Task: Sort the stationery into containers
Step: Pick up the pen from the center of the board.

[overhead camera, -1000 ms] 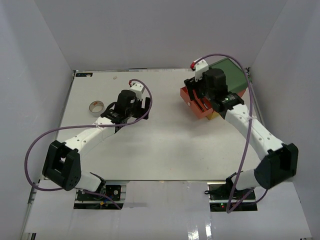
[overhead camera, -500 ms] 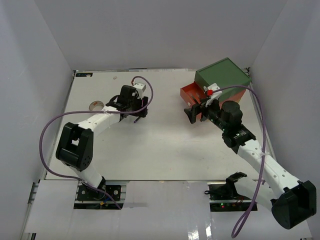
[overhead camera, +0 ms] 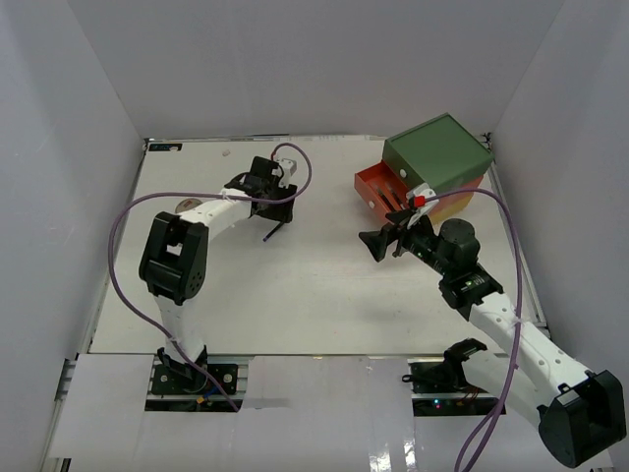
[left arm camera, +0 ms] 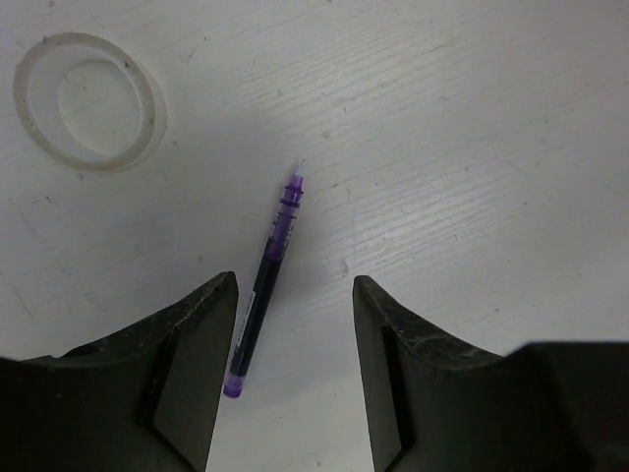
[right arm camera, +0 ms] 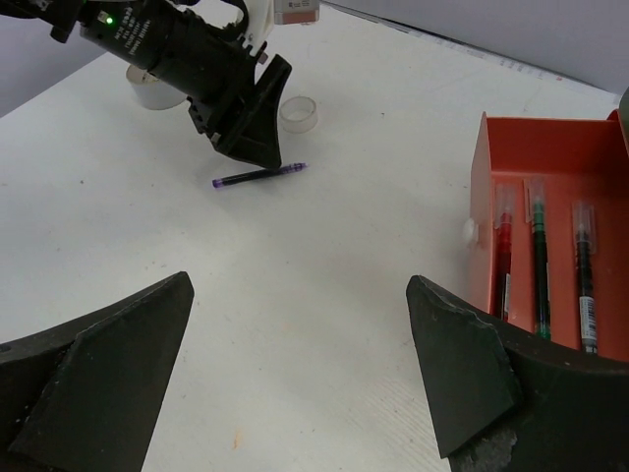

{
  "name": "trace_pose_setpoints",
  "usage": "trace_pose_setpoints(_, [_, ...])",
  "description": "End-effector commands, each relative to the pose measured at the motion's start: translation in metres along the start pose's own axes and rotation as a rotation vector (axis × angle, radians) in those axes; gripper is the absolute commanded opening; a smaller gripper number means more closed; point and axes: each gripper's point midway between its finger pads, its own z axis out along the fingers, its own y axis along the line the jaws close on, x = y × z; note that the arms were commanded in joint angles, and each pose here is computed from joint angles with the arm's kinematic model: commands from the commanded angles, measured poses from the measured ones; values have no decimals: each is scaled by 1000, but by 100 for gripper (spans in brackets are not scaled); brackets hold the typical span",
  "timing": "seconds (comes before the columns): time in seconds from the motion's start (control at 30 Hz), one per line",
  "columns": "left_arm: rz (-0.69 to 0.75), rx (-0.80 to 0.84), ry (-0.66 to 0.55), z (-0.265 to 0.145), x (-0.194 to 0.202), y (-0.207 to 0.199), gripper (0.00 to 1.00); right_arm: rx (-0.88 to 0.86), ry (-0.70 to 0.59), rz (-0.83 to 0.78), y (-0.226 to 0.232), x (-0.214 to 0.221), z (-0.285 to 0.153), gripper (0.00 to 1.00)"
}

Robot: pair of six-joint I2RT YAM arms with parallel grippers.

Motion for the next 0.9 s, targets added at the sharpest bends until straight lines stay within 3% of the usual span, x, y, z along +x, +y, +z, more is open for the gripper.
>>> trace_pose_setpoints(0.0, [25,-27,0,-1,-12,6,61,-6,-75,-13,2,-17,-2,95])
trace_pose_setpoints(0.33, [26,-45,54,28,0,10,54,-6,-56,-8,2,-7,-2,95])
trace_pose_setpoints(0.77, [85,-102,96,41,9,8,38,-7,-53,-14,1,-6,-1,95])
trace_pose_setpoints(0.87, [94,-83,108,42,12,0,31,-5,-51,-18,1,-5,-2,96])
